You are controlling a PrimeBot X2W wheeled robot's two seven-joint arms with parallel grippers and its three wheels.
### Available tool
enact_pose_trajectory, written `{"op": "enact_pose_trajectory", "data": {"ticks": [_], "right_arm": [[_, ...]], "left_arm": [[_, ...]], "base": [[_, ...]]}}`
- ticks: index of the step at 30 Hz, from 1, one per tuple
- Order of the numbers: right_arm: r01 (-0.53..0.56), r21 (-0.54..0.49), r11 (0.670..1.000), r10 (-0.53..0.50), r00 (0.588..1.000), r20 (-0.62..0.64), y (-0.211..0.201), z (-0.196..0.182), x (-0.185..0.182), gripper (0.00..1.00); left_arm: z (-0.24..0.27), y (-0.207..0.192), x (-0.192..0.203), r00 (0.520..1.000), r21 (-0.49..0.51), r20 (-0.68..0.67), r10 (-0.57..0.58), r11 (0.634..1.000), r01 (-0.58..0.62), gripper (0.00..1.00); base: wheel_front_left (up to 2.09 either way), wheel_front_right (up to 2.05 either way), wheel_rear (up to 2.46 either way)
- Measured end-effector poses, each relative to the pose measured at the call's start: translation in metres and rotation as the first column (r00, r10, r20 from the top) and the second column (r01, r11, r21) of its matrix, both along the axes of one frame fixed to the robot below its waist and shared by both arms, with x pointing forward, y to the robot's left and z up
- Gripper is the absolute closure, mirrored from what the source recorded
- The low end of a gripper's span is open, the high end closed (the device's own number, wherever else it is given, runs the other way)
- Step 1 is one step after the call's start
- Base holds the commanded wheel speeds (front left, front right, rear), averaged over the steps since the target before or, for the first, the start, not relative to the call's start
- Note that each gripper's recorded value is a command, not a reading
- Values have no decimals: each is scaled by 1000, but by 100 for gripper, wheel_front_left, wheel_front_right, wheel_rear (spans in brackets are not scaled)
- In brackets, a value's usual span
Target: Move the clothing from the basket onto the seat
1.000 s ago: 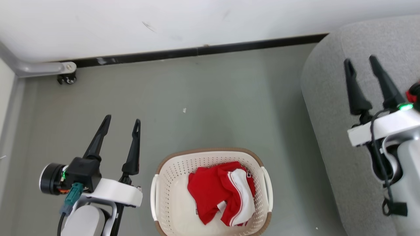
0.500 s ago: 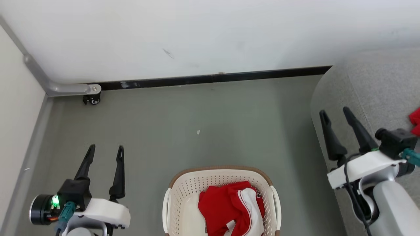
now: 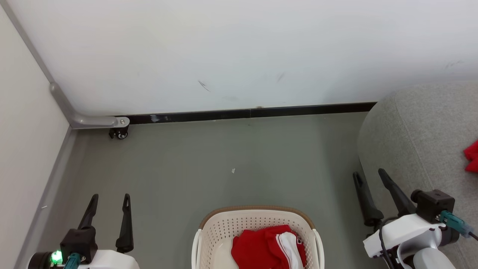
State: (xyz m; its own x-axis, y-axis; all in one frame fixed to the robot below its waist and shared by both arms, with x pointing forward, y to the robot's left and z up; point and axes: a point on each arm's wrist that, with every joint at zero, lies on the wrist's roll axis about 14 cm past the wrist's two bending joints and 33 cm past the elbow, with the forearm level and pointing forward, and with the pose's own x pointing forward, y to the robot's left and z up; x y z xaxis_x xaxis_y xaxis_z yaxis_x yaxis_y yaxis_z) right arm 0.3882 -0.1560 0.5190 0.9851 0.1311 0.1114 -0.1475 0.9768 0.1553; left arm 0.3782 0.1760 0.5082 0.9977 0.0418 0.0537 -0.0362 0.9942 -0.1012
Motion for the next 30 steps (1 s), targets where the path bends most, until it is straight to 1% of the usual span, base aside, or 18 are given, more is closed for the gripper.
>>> {"op": "enact_pose_trajectory", "data": {"ticks": [6,10,19,30], "right_arm": [[25,-21,999,-24,1000,15,-6,3,-10,0],[33,-21,999,-33,999,0,-7,-2,-20,0],[50,-24,998,-51,998,-31,-11,-12,-38,0],[53,-28,998,-53,999,-7,-10,-5,-41,0]], "left_arm": [[3,5,-9,1000,-2,10,16,1000,-16,0],[8,6,-13,1000,-5,25,18,1000,-18,0],[3,7,-24,1000,-4,11,17,1000,-17,0],[2,6,-27,1000,-6,11,13,1000,-13,0]], "base": [[0,0,0],[0,0,0],[0,0,0],[0,0,0]]}}
